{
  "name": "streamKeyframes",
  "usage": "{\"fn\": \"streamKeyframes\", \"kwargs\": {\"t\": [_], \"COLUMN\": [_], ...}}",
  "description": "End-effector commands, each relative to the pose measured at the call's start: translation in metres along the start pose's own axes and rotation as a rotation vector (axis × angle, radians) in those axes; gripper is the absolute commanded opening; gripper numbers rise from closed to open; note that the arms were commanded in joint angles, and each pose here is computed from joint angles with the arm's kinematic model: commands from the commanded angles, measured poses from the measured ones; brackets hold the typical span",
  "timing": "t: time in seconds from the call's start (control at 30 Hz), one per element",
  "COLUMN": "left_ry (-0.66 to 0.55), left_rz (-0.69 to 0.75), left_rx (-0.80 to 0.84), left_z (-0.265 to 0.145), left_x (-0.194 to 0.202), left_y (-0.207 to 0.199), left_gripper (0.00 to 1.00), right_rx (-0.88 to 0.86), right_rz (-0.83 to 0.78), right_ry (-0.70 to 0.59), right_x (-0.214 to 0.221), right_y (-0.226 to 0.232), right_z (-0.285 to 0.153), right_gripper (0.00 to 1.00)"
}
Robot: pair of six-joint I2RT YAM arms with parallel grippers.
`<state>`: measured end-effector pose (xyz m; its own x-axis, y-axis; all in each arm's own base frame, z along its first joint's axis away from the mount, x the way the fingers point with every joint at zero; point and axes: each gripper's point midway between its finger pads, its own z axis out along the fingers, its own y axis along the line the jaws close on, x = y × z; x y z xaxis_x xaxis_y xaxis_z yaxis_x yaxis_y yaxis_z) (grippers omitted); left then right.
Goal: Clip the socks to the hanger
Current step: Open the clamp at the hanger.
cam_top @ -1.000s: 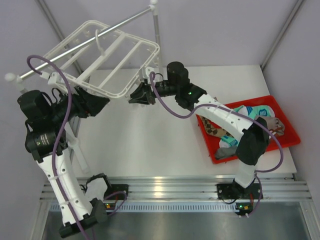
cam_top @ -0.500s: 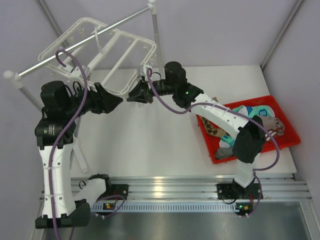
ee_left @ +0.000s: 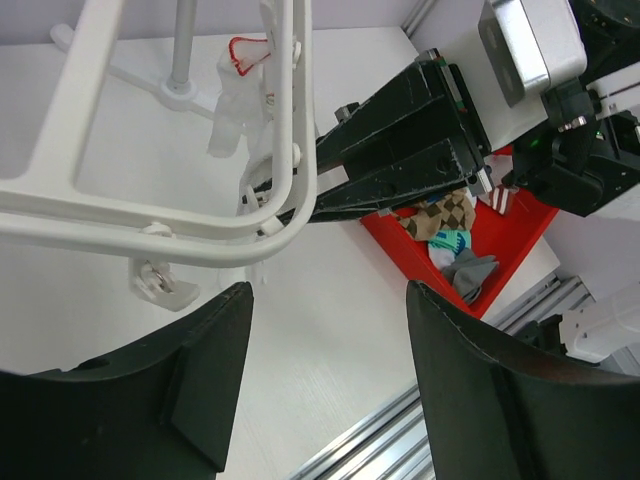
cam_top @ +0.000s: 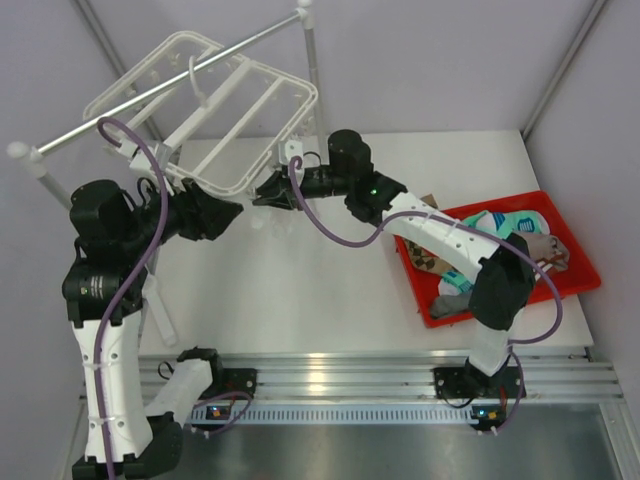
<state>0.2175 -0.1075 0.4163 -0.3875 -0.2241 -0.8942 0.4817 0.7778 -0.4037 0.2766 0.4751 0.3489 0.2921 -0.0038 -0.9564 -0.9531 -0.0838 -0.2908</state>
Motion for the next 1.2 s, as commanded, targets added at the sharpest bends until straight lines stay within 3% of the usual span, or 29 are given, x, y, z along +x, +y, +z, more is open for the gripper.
{"fn": "streamKeyframes", "kwargs": {"t": [0.0, 0.2, 0.5, 1.17], "left_ry": [-0.035, -0.022, -0.118, -0.108], "left_rz": [-0.009, -0.037, -0.042, 0.0], "left_rx": [0.037, -0.019, -0.035, -0.079], "left_z": [0.004, 0.017, 0.024, 0.041], "left_x": [-0.013, -0.006, -0.029, -0.027], "left_y": [-0.007, 0.009, 0.012, 0.02], "left_gripper": [0.68, 0.68, 0.66, 0.61], "right_rx": [0.028, 0.032, 0.023, 0.066], "right_rz": [-0.17, -0.182, -0.201, -0.191], "right_ry": [-0.092, -0.095, -0.067, 0.05], "right_x": [-0.056, -0.067, -0.07, -0.063], "right_y": [0.005, 0.01, 0.016, 0.017], "right_z": [-0.004, -0.003, 0.007, 0.019], "right_gripper": [0.0, 0.0, 0.0, 0.0]}}
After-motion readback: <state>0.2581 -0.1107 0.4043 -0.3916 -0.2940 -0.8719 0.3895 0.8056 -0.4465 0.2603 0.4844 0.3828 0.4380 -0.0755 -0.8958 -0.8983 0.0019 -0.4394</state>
